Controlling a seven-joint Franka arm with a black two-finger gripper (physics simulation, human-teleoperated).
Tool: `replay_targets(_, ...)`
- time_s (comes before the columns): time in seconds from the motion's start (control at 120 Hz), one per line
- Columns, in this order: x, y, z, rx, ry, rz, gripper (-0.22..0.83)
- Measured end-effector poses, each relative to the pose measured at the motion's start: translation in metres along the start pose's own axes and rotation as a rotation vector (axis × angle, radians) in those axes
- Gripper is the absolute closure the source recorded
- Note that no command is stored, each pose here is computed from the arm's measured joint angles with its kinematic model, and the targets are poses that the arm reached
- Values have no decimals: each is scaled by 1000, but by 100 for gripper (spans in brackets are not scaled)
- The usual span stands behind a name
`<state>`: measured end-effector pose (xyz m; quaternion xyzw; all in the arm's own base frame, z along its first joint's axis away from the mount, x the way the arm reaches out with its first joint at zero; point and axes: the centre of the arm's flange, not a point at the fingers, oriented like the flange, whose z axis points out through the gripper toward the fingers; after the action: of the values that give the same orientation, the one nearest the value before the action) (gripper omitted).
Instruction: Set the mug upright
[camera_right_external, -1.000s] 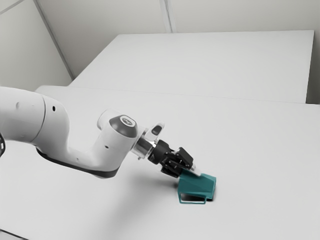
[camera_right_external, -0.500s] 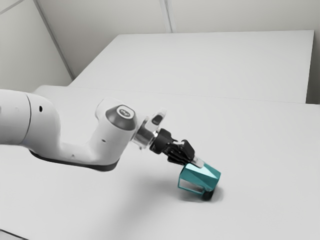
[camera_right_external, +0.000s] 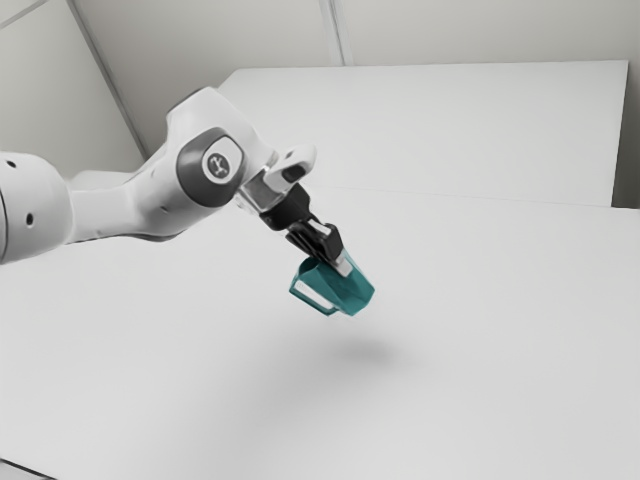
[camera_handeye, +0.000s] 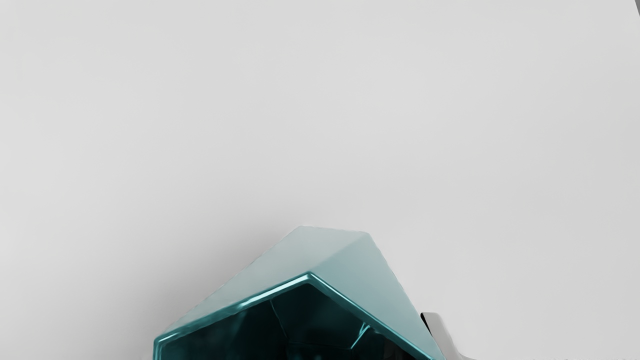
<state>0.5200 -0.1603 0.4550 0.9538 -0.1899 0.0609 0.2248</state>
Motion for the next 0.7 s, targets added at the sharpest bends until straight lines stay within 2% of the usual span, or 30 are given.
replay_targets(0.1,7,-13,-29,104,-39,2,78)
replay_targets(0.308,7,-41,-49,267,-121,-24,78)
replay_targets(0.508,3,-85,-41,343,-183,-89,78)
replay_targets(0.7,2,-112,-7,377,-240,-118,78)
